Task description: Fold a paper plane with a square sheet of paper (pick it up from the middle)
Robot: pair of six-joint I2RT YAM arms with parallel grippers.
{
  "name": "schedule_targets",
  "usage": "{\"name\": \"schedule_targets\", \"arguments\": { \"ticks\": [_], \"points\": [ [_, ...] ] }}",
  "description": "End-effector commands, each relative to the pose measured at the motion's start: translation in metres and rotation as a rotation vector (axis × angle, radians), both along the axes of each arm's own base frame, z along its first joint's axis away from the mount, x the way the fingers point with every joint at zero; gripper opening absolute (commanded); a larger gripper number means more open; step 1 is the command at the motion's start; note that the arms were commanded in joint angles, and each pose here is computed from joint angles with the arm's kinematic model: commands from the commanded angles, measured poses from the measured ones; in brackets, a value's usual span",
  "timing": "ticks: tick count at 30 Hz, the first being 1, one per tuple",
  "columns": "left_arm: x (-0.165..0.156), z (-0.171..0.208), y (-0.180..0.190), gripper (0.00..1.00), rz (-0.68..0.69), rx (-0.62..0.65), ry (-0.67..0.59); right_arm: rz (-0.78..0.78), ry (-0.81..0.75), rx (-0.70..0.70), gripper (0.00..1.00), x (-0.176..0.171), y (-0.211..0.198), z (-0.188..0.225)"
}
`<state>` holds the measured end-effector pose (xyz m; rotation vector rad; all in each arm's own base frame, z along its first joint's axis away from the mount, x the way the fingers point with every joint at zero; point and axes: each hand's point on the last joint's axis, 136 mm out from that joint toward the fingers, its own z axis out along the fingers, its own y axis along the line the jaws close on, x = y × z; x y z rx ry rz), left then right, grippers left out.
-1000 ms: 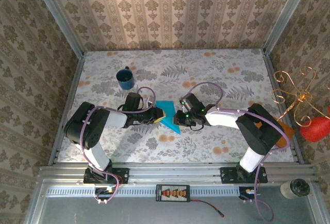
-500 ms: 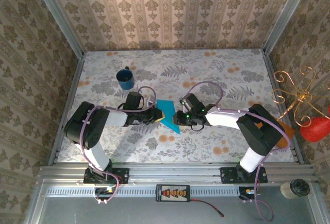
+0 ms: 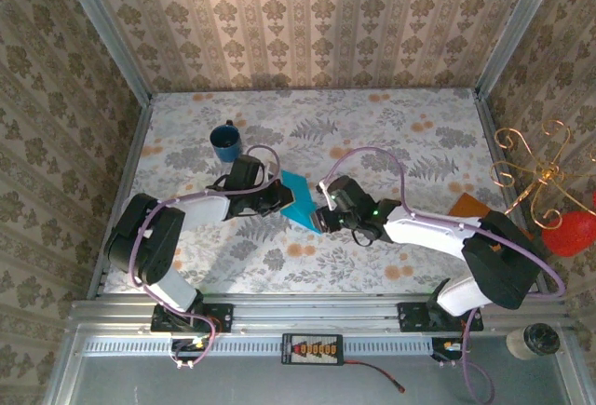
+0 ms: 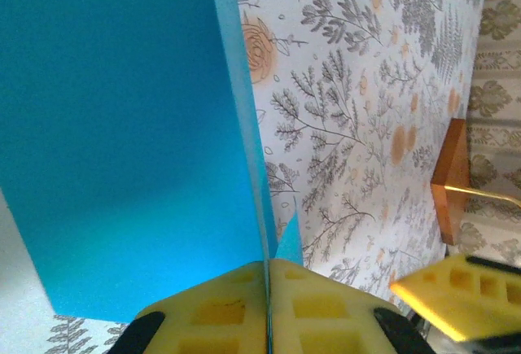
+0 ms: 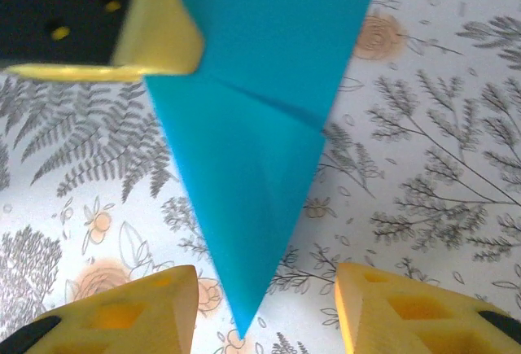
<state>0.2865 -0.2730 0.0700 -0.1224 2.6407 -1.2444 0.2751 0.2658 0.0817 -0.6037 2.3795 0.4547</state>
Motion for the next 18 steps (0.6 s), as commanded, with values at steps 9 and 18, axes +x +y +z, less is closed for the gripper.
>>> {"name": "schedule_targets", "arguments": {
  "ticks": [9, 18],
  "points": [
    [-0.005, -0.01, -0.003, 0.08, 0.039, 0.098, 0.105, 0.097, -0.042, -0.125, 0.36, -0.004, 0.025, -0.015],
    [-0.007, -0.01, -0.005, 0.08, 0.064, 0.097, 0.141, 0.059, -0.021, -0.16, 0.36, -0.003, 0.039, -0.033]
  ]
}}
